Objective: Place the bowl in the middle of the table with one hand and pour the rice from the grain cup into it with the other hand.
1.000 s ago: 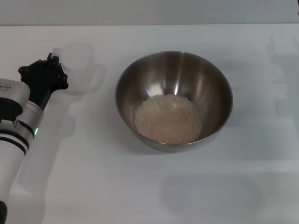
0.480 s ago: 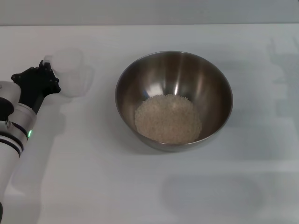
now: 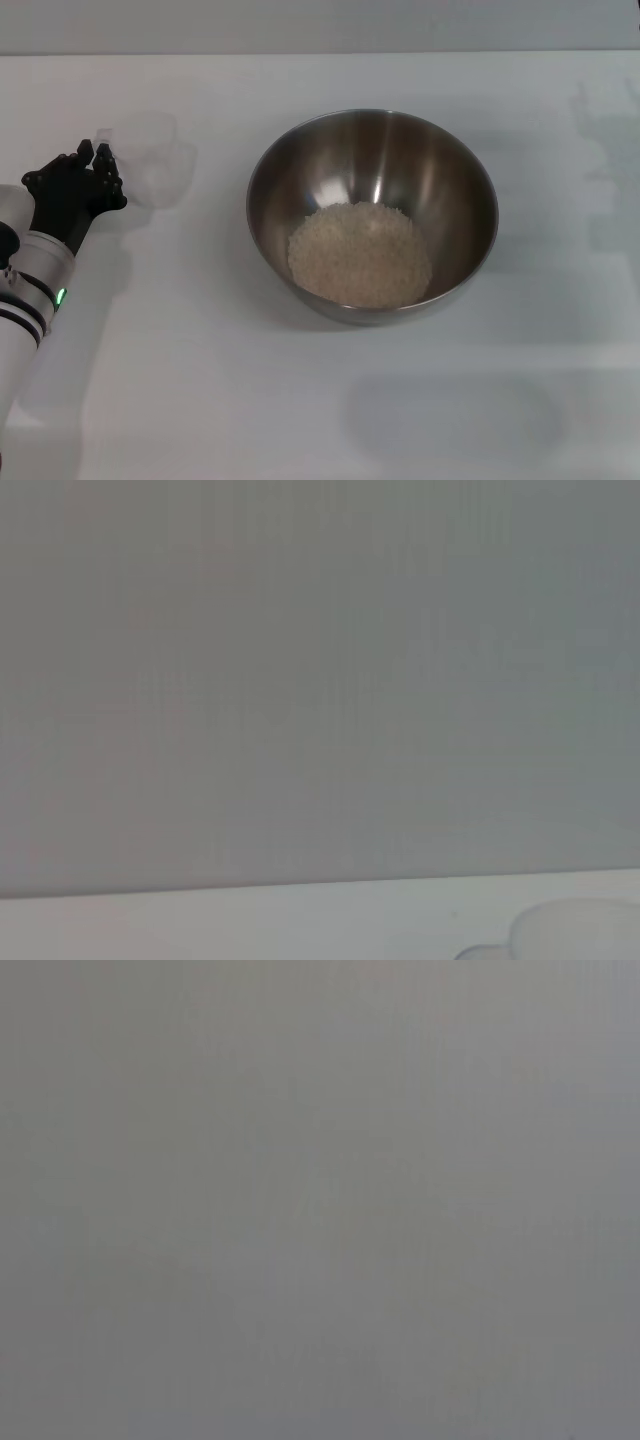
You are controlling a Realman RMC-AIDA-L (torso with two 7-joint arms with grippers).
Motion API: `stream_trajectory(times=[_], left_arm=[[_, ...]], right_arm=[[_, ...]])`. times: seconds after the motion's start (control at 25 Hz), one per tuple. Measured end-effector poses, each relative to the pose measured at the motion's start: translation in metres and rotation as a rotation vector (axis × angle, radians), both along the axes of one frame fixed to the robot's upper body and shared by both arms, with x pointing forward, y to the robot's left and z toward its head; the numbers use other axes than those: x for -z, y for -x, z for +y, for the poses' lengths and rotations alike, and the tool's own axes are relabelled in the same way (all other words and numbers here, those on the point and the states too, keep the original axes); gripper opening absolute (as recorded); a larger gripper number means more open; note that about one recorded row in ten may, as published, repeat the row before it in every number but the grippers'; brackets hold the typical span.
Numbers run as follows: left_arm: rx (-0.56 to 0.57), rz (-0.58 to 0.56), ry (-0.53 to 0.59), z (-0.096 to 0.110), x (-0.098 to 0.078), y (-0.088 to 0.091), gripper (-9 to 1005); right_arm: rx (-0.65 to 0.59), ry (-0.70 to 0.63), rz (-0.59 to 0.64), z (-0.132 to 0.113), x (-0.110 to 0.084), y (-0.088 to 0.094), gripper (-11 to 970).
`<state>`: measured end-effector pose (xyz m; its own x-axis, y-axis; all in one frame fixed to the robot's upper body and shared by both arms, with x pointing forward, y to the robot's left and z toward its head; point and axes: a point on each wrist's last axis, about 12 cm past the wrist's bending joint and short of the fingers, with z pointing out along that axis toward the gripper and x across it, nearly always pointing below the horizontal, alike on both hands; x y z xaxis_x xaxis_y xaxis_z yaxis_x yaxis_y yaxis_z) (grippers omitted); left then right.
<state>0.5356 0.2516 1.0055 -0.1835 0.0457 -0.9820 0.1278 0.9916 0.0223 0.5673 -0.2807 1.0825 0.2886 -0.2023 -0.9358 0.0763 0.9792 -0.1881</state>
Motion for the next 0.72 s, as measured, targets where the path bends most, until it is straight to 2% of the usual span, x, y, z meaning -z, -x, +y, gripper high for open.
stream_trajectory(times=[0.32,0.56,0.72], left_arm=[[-0.006,0.003,0.04,0.003,0.003,0.009,276],[-0.026,-0.062,0.063,0.011,0.004,0.042,441],[-0.06,-0.134,0.073,0.023,0.003,0.065,458]], right_arm=[[0.002,0.001,0.0,-0.001,0.001,0.002,633],[0.002,0.002,0.0,-0.001,0.001,0.002,633],[0.004,0.001,-0.001,-0.001,0.0,0.001,633]])
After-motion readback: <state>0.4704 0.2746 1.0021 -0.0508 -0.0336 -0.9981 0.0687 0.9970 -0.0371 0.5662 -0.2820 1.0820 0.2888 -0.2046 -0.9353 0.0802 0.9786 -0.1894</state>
